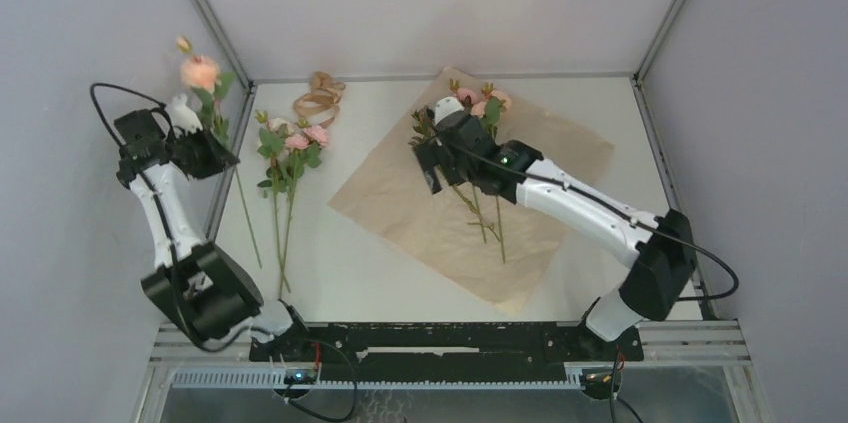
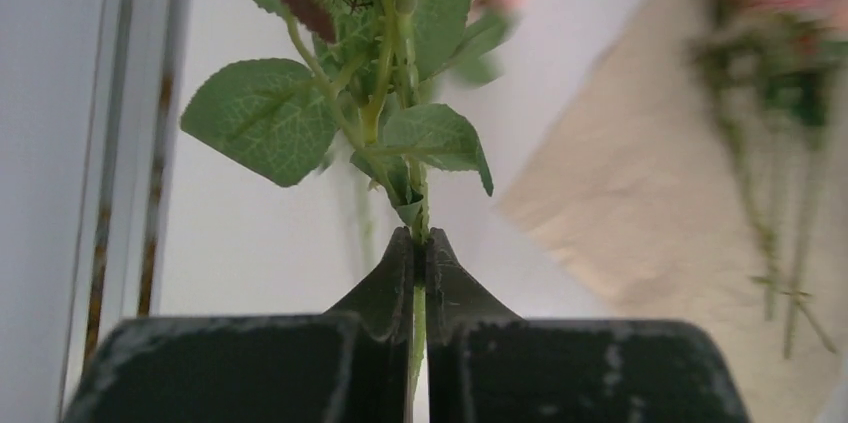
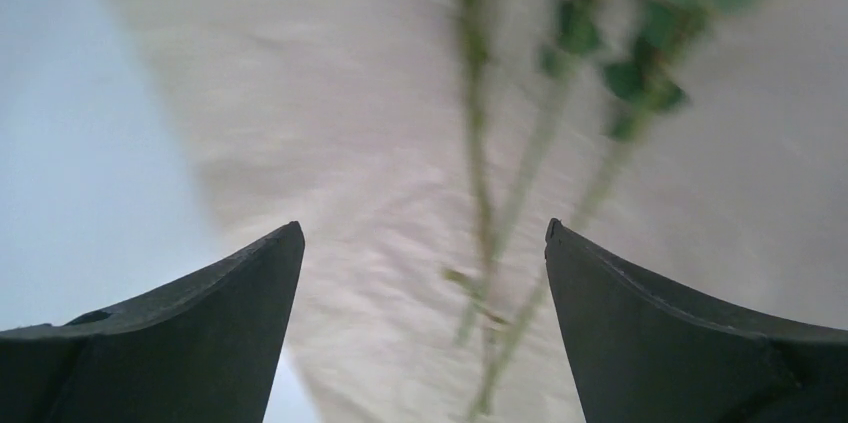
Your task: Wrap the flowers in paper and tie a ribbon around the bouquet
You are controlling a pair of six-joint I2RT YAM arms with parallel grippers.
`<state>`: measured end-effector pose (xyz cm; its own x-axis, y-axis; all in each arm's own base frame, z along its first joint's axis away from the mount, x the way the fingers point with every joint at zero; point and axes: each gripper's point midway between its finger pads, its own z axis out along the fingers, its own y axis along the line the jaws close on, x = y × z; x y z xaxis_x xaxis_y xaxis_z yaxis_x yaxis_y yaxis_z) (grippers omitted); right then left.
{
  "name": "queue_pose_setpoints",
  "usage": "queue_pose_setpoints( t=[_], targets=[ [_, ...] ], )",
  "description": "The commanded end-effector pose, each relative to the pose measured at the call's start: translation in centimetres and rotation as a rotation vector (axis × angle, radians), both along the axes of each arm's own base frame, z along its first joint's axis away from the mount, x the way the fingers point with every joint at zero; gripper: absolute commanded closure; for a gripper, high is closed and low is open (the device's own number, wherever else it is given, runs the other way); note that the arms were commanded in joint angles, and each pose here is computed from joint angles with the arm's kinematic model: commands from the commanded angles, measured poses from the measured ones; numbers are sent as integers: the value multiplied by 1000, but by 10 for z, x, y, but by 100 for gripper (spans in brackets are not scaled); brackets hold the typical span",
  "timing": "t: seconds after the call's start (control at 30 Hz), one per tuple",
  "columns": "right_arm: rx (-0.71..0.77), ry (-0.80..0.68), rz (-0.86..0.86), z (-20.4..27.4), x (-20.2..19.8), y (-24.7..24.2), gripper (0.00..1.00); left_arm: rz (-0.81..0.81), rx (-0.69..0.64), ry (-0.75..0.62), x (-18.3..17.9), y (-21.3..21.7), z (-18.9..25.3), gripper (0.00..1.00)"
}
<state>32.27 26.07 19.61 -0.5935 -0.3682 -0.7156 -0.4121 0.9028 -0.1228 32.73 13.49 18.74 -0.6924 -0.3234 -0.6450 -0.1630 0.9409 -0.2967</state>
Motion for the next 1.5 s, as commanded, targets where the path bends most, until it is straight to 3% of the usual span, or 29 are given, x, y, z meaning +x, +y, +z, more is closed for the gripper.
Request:
queue_pose_setpoints(
  t=[0.0, 0.13, 0.23, 0.4, 0.5, 0.57, 0.63, 0.67, 0.7, 0.77, 0.8, 0.83, 0.87, 1.03, 1.13, 1.23, 1.37, 1.4, 1.47],
  targets=[
    [373, -123, 387, 73, -41, 98, 0, -249, -225, -342, 10, -101, 115, 100],
    [679, -134, 615, 126, -75, 156, 1, -484, -422, -515, 0, -190, 177, 100],
    [872, -124, 695, 155, -86, 183, 1, -632, -518, -606, -21, -246, 209, 100],
    [998, -114, 668, 158, -75, 206, 2, -787, -594, -597, -41, -296, 225, 100],
    [1002, -119, 606, 148, -56, 208, 9, -824, -618, -578, -48, -310, 223, 100],
    [1008, -96, 574, 138, -45, 207, 42, -829, -639, -561, -50, -315, 218, 100],
    [1022, -49, 571, 132, -41, 205, 88, -822, -643, -550, -49, -315, 211, 100],
    [1006, -42, 529, 127, -35, 200, 100, -809, -637, -536, -46, -314, 205, 100],
    [972, -38, 481, 120, -29, 193, 100, -787, -617, -513, -43, -310, 198, 94],
    [868, -25, 370, 99, -13, 169, 100, -741, -509, -463, -33, -295, 177, 45],
    [796, -12, 305, 83, -3, 153, 100, -714, -434, -443, -27, -285, 167, 27],
    [699, 8, 236, 62, 4, 132, 100, -663, -347, -418, -18, -264, 154, 15],
    [603, 30, 166, 42, 13, 108, 100, -631, -241, -397, -9, -244, 141, 12],
    [188, 225, -126, -56, 22, -3, 100, -362, 200, -176, 24, -132, 66, 9],
    [15, 278, -191, -86, 24, -40, 100, -281, 353, -45, 32, -89, 27, 8],
    [-103, 306, -249, -108, 31, -65, 100, -256, 411, 62, 40, -68, -3, 10],
    [-128, 343, -310, -127, 41, -80, 100, -248, 432, 202, 45, -52, -44, 15],
    [-131, 351, -316, -129, 43, -82, 97, -257, 418, 231, 44, -53, -54, 17],
    [-143, 367, -322, -135, 45, -85, 79, -284, 374, 279, 39, -59, -72, 19]
  ],
)
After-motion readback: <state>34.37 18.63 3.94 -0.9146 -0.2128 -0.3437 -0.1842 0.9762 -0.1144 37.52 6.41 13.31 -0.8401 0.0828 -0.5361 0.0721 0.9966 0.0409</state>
